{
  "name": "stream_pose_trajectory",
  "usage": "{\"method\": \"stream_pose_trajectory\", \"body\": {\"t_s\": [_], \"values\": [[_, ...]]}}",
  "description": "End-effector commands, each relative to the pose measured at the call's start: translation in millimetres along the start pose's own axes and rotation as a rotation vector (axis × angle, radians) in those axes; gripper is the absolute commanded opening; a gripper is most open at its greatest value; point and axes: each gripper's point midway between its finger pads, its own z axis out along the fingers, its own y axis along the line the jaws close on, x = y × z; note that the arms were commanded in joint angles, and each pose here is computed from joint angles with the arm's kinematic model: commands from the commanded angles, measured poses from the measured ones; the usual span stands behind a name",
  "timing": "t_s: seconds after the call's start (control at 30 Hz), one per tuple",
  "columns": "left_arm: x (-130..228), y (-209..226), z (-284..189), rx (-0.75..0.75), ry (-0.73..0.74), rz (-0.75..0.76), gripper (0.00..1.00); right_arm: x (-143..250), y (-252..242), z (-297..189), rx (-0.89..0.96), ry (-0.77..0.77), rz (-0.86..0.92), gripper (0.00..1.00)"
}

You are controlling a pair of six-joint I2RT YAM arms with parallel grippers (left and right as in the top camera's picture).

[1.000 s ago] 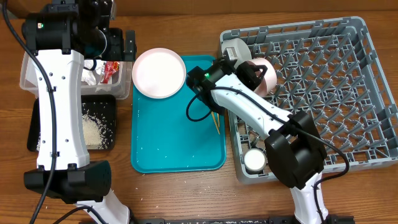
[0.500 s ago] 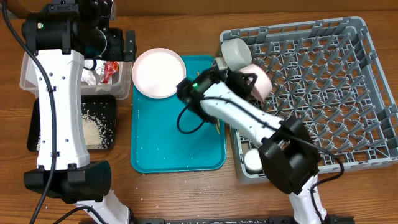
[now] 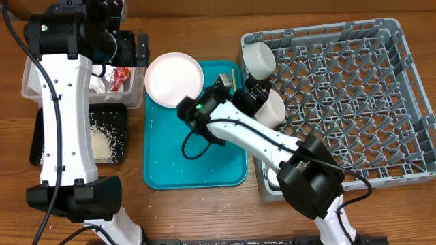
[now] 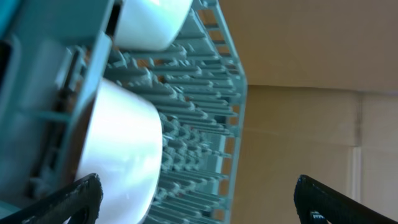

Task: Sort waste into correct bins and load items into the dishwasher
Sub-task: 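Move the right gripper back toward the large pink plate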

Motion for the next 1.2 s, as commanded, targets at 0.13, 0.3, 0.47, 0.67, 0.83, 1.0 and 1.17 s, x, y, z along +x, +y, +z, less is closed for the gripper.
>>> {"method": "stream_pose_trajectory", "body": {"t_s": [0.13, 0.3, 0.47, 0.67, 0.83, 1.0, 1.17], "values": [[-2.4, -3.0, -4.8, 0.000, -0.016, 0.007, 1.00, -49.5, -23.3, -11.5, -0.314, -0.017, 0.377, 1.00], [-2.4, -2.9, -4.6, 0.000, -0.016, 0.006, 1.00, -94.4, -10.6, -42.0, -0.714, -0.066, 0.580, 1.00], [-2.4, -3.0, -4.6, 0.000, -0.015, 0.007, 1.00, -138.3, 45.8, -84.6, -1.213, -0.103, 0.630, 0.82], [-2.4, -3.0, -4.8, 0.000, -0.015, 0.006, 1.00, -147.0, 96.0, -67.5, -1.240, -0.011, 0.763, 0.63], [-2.4, -3.1, -4.8, 0.000, -0.016, 0.006, 1.00, -150.3, 130.6, -50.4, -1.246, 0.085, 0.884, 0.54], [-2.4, -3.1, -4.6, 0.000, -0.015, 0.007, 1.00, -149.0, 166.5, -31.7, -1.214, 0.176, 0.952, 0.41], [-2.5, -3.0, -4.6, 0.000, -0.016, 0.007, 1.00, -145.8, 187.3, -23.1, -1.204, 0.222, 0.963, 0.35]]}}
